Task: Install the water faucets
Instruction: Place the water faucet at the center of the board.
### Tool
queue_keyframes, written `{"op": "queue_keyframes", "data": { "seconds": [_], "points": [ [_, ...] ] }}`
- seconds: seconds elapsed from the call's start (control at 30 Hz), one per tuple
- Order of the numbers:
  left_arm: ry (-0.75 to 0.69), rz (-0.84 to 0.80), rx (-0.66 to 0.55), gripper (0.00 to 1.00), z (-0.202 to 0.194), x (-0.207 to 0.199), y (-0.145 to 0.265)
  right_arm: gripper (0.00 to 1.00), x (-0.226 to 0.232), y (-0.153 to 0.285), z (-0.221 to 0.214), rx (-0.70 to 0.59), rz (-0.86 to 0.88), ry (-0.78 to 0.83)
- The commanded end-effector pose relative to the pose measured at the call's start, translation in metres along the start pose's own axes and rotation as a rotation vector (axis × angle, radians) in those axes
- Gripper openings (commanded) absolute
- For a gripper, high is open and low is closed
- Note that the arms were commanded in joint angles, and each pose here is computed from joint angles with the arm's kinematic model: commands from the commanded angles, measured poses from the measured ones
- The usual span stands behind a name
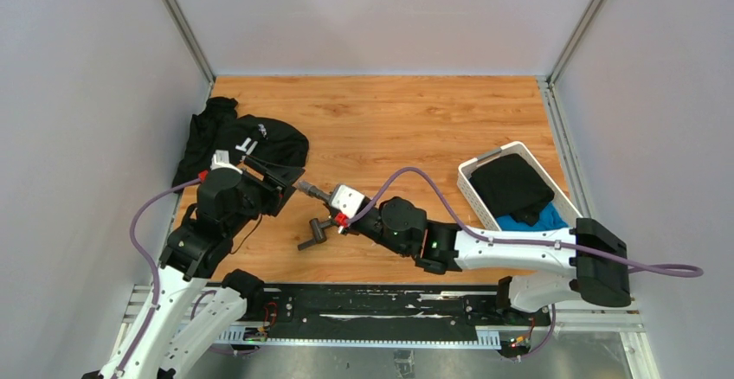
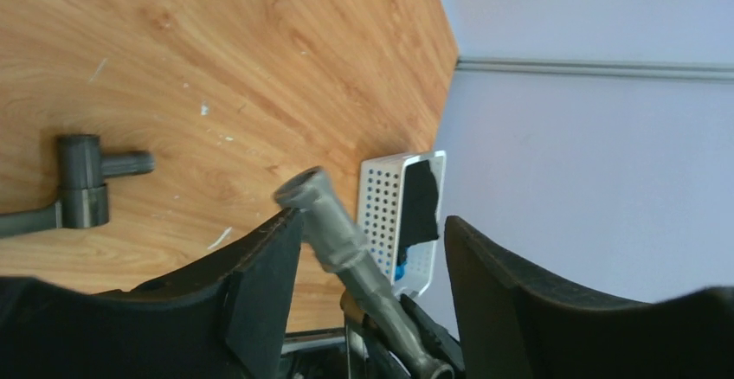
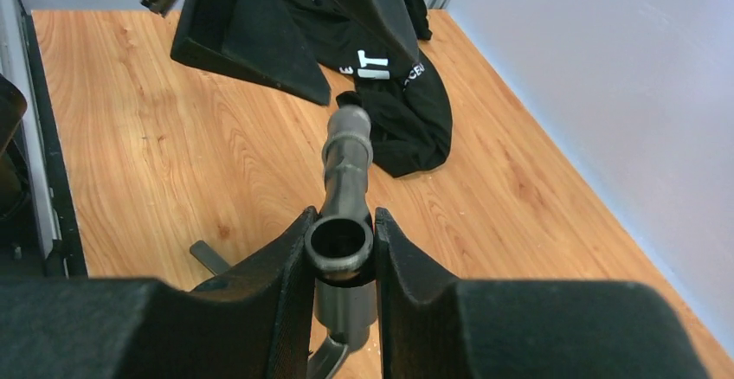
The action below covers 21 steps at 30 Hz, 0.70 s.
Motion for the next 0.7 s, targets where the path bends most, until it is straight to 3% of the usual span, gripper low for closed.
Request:
{"op": "queue_keyframes", "data": {
  "seconds": [0.0, 0.13, 0.3, 0.4, 0.53, 0.67],
  "points": [
    [-0.033, -0.098, -0.029, 0.72, 0.002, -0.012, -0.001, 0.0, -0.019, 0.009, 0.0, -0.04, -0.038, -0.132],
    [-0.034, -0.104, -0.019, 0.78, 0.002, -0.014, -0.001, 0.0, -0.028, 0.012, -0.009, -0.005, -0.071, -0.152],
    [-0.068, -0.116, 0.009, 0.79, -0.001, -0.01, -0.005, 0.0, -0.034, 0.011, -0.018, 0.029, -0.07, -0.176],
    [-0.254, -0.203, 0.054, 0.82, -0.002, -0.013, -0.004, 0.0, -0.048, 0.014, -0.02, 0.055, 0.003, -0.243],
    [-0.492, -0.225, 0.094, 0.85, -0.002, -0.008, -0.004, 0.0, -0.075, 0.025, -0.021, 0.055, 0.227, -0.377],
    [-0.606, -0.191, 0.154, 0.88, -0.003, -0.001, -0.009, 0.0, -0.101, 0.026, -0.051, 0.275, 0.345, -0.604]
  ]
}}
Point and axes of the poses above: each gripper's point midway between its finger pads, its own y axis back along the fingers, its own x axis along the line the jaws close on, z = x × y, the point moved 10 cm from there along y, back along the fingers, and after that the axes turned 13 degrees about y, right-handed, at the moved point
